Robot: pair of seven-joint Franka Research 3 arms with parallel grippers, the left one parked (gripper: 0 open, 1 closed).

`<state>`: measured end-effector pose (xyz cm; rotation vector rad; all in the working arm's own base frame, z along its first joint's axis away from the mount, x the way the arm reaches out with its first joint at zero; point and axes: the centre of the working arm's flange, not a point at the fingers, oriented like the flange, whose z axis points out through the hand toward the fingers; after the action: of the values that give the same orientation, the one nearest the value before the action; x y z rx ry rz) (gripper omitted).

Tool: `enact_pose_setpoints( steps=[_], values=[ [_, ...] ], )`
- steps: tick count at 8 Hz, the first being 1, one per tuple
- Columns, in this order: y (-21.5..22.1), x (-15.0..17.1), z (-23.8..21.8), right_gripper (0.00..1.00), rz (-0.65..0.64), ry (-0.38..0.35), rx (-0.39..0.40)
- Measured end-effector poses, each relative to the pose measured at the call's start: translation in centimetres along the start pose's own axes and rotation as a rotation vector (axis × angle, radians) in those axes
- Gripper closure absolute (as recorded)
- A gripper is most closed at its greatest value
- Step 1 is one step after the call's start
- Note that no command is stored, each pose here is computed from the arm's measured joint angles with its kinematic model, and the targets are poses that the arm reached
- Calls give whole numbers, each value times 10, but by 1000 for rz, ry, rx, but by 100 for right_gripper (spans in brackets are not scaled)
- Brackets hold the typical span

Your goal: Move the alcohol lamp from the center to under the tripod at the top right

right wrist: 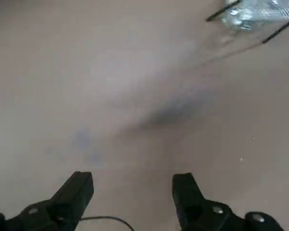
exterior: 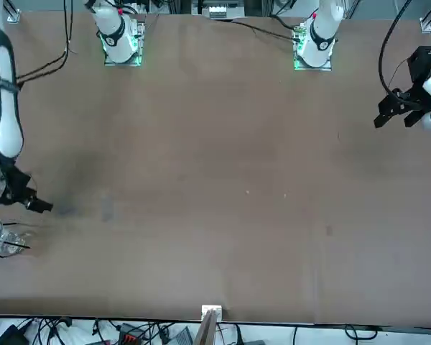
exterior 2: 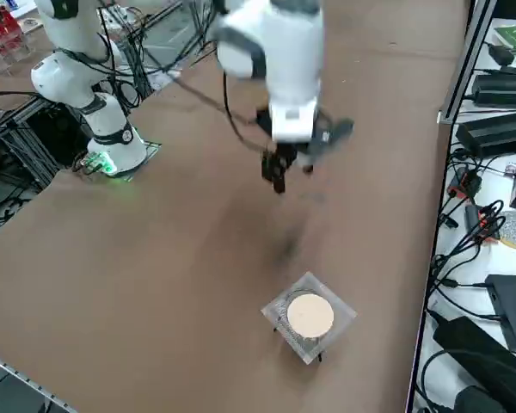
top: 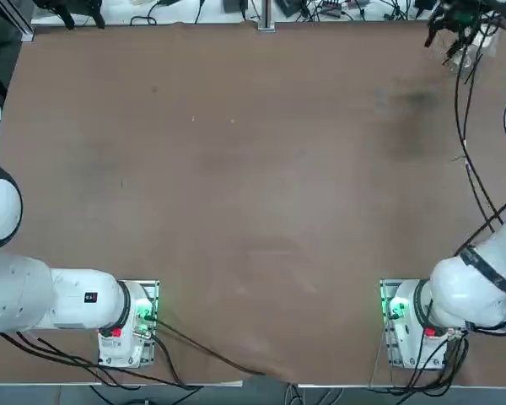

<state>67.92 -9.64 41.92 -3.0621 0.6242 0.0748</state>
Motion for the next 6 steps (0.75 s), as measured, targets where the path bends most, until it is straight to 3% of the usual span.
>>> enact_pose_setpoints(
  steps=[4, 6],
  values=[
    [-112, -80, -109, 0, -218, 41, 13],
    [-131, -101, -140, 0, -264, 21, 4]
  ],
)
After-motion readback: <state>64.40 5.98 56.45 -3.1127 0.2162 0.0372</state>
